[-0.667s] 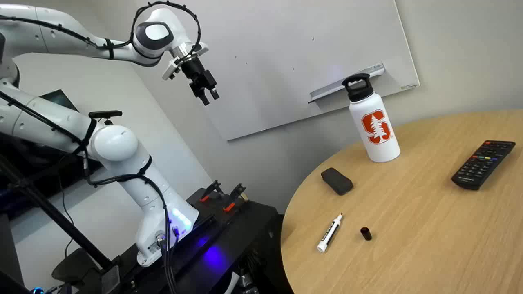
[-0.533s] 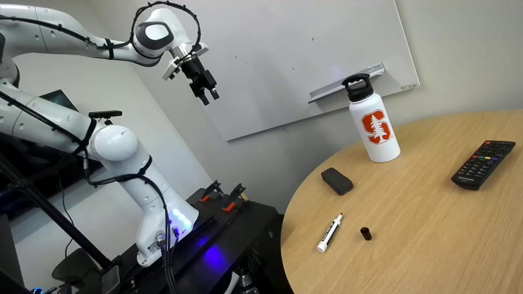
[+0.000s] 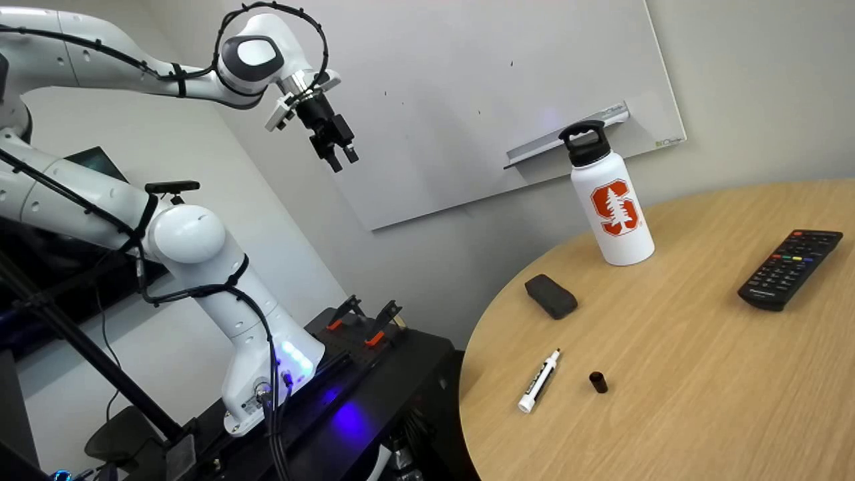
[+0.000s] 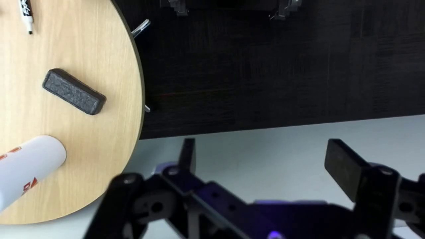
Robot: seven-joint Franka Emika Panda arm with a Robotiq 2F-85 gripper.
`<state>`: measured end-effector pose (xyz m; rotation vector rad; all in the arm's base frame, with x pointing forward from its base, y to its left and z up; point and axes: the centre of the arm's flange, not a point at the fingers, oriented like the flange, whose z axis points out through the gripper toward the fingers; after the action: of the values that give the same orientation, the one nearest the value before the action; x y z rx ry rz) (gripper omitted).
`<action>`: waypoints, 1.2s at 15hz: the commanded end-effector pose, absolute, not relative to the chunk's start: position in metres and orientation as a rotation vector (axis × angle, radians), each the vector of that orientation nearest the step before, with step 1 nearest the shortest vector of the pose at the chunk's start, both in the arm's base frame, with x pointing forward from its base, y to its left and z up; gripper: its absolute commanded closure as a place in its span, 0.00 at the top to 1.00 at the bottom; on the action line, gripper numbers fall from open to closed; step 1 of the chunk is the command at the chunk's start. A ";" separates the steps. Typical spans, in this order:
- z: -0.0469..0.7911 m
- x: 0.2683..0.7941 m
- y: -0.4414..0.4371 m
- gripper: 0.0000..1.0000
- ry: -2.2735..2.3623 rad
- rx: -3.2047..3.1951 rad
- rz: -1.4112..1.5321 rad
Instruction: Use the marker to scribble on the white board
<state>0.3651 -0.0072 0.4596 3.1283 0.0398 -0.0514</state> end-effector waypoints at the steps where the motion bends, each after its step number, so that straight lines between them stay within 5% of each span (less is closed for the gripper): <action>1: 0.460 0.365 -0.007 1.00 0.040 3.128 -0.051; 8: 0.458 0.366 -0.013 1.00 0.032 3.127 -0.046; 18: 0.388 0.332 -0.203 1.00 -0.202 3.043 -0.020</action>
<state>0.3426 -0.1550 0.4179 3.0658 -0.1954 -0.0332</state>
